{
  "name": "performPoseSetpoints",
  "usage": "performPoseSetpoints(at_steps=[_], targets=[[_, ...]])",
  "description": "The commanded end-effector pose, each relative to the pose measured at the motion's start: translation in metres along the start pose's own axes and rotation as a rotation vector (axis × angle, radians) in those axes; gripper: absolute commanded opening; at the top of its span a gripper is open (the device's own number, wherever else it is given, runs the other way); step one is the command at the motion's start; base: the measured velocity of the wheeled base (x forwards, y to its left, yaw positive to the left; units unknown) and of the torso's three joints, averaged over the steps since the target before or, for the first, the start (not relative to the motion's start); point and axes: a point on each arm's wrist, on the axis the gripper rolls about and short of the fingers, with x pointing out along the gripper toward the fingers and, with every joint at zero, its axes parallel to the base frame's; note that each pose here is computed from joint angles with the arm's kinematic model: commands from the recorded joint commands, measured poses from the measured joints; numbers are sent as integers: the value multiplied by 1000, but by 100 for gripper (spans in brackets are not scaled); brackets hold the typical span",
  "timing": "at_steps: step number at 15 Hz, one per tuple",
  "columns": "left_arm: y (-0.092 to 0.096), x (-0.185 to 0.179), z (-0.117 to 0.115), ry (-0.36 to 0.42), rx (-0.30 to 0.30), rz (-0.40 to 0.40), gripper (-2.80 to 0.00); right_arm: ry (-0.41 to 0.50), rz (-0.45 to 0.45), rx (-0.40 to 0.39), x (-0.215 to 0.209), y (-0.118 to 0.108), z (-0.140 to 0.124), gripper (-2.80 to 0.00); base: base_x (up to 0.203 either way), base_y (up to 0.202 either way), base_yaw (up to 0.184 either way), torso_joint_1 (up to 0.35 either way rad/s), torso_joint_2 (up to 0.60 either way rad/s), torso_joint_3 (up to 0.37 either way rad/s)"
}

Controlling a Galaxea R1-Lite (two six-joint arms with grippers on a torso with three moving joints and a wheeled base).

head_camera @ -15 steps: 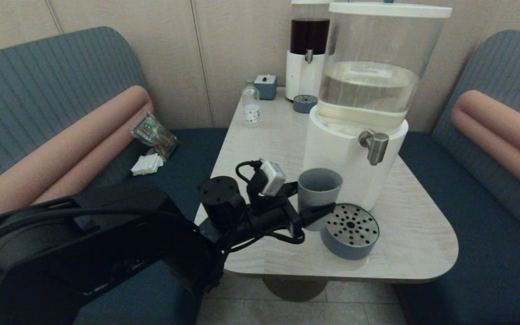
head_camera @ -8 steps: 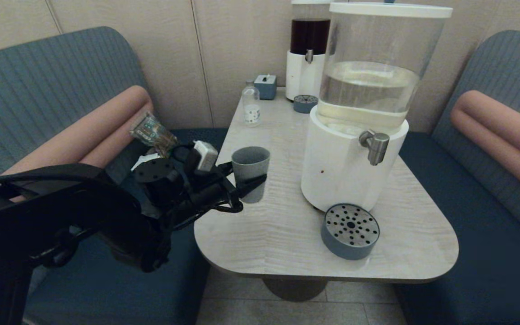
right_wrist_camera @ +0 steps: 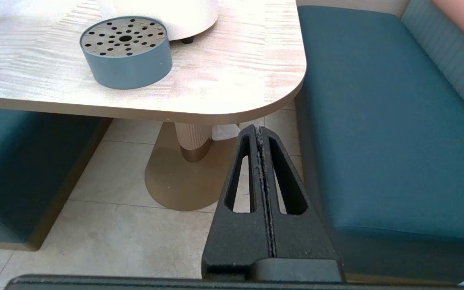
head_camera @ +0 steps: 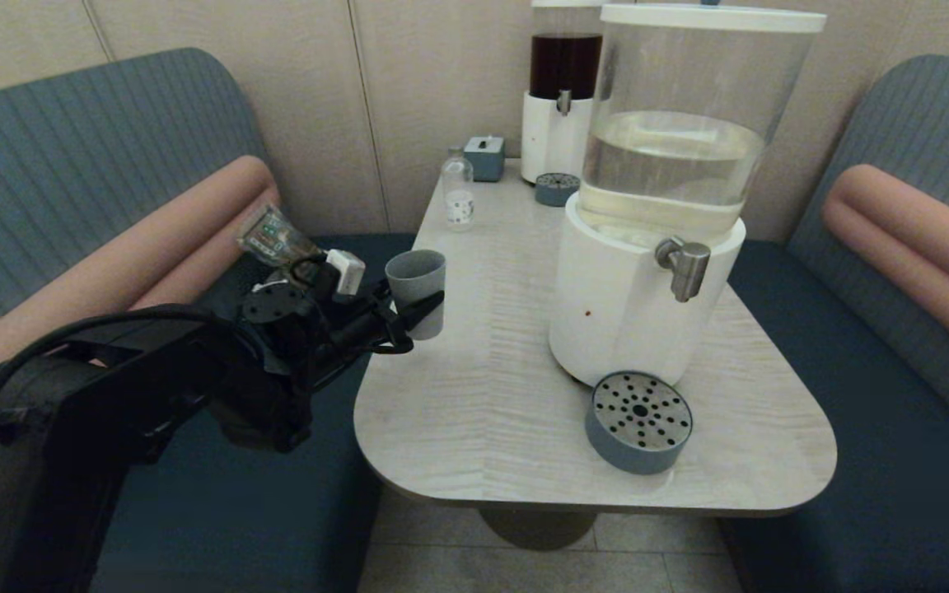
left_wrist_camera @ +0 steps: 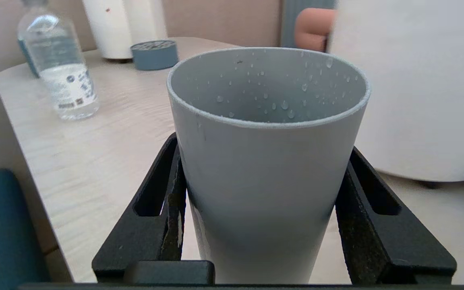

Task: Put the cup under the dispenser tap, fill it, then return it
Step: Place the cup next to the water dispenser

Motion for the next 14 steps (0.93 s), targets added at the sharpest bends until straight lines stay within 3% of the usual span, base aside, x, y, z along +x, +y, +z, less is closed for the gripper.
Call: performPoseSetpoints(at_steps=[1,14], targets=[[11,3,-35,13,-10,11,-280,3,0,0,0,0,0,-280,0,0,0,0,0,0],[11,1,-59,42,-29,13,-280,3,0,0,0,0,0,-280,0,0,0,0,0,0]])
